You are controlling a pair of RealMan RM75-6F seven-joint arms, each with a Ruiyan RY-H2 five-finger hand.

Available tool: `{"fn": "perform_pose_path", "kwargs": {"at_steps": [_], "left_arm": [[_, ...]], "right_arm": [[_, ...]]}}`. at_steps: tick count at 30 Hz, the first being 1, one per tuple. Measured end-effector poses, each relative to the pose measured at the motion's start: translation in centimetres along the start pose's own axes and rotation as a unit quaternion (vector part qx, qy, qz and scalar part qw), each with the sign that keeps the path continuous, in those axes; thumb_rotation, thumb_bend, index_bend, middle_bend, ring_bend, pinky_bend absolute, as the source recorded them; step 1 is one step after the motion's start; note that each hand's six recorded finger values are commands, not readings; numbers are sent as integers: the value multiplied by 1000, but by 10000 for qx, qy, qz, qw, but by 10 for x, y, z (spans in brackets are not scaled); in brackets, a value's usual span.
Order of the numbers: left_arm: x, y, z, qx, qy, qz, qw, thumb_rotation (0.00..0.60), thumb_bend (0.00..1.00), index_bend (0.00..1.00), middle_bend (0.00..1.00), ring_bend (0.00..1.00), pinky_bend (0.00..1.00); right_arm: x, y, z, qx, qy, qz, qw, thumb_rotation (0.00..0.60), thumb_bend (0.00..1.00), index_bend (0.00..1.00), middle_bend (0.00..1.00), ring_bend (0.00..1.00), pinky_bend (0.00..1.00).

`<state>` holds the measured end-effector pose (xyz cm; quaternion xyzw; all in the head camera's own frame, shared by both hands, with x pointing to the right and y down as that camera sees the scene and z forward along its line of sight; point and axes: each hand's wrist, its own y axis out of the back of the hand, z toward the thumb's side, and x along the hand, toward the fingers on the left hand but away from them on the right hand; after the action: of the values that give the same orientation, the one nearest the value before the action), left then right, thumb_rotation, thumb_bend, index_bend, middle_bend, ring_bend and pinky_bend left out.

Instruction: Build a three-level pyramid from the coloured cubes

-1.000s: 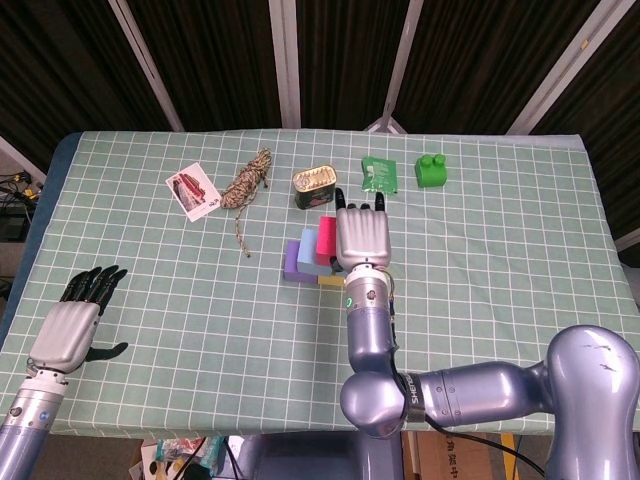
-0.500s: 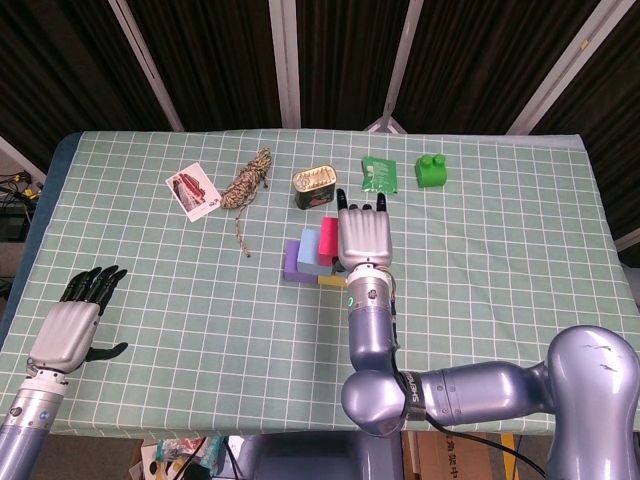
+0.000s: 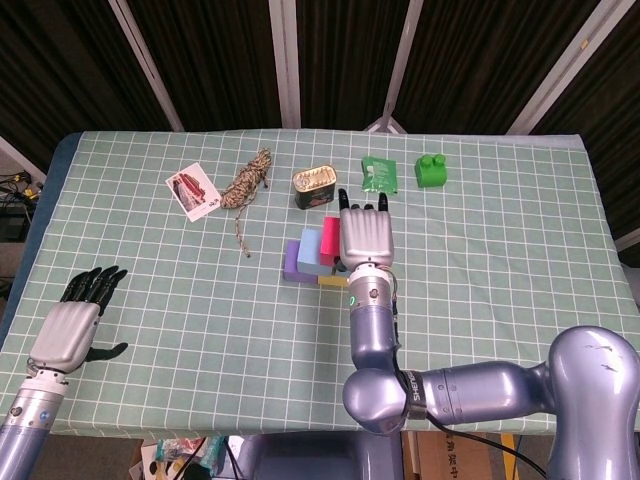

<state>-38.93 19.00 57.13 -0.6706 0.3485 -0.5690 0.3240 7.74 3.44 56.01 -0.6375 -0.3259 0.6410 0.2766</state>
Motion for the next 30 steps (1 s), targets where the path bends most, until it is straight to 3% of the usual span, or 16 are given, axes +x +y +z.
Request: {"fn": "perform_pose_path", "kwargs": {"at_steps": [6,18,26,30], "left_arm": [[0,0,0,-15,7,-15,10000,600,90,0,32,7,49],[0,0,-1,-36,28,-48,10000,600,90,0,32,7,49],[0,0,-1,-36,35,-53,10000,600,90,0,32,6,49],[0,0,-1,-31,35,-42,10000,600,90,0,32,6,49]], "right_arm": [[1,-2,0,37,27,45,10000,600,315,0,489,211,0],[1,-4,2,28,121,140,9998,600,315,0,160,13,0],[2,-5,1,35,184,208,9996,600,315,0,8,0,0],[5,-5,1,43,228,245,9994,600,312,0,0,0,0]]}}
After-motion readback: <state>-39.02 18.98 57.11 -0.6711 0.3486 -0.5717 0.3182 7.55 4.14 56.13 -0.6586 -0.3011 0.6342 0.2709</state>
